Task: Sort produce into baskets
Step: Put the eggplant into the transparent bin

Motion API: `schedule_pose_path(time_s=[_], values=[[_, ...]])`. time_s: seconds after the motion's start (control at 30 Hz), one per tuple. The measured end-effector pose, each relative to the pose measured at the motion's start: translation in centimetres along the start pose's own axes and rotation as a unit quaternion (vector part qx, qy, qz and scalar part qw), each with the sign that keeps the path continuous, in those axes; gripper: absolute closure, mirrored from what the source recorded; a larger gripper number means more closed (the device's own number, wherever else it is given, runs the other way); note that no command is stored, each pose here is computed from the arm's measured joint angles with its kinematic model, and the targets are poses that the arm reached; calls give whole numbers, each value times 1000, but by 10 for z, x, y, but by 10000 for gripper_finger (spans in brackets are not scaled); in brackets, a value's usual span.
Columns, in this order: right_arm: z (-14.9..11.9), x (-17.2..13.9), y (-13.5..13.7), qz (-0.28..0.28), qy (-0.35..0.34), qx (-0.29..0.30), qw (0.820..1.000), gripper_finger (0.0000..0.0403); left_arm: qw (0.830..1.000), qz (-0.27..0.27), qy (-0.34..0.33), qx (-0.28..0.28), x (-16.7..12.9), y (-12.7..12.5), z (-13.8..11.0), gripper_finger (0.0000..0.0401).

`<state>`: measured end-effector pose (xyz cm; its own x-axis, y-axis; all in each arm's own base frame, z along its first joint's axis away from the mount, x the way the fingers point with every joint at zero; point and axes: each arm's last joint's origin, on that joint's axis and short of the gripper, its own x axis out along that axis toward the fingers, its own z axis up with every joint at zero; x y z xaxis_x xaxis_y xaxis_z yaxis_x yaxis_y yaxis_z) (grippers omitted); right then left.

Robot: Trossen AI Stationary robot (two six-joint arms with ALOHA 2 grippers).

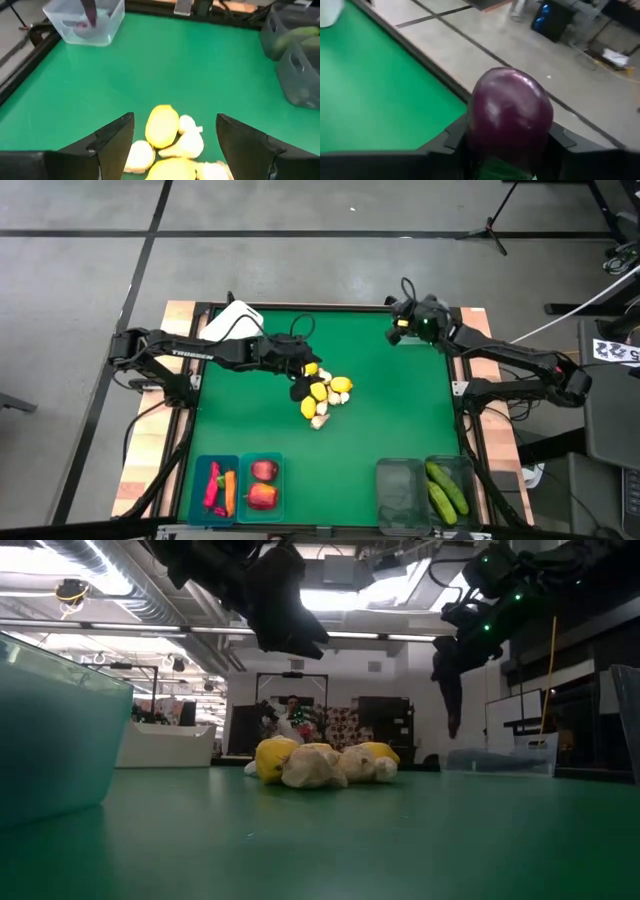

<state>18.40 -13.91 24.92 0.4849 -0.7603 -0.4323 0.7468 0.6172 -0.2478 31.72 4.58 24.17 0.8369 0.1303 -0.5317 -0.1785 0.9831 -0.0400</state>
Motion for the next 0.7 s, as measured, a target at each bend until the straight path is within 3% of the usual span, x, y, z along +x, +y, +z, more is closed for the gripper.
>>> schedule_pose_path(time_s=[0.53,0.7], values=[[28,-8,-16,-28,3,-9,1000,248,1000,3,13,0,0,1,-2,127],[19,-2,-21,-135,62,-42,988,248,1000,3,12,0,0,1,-2,127]])
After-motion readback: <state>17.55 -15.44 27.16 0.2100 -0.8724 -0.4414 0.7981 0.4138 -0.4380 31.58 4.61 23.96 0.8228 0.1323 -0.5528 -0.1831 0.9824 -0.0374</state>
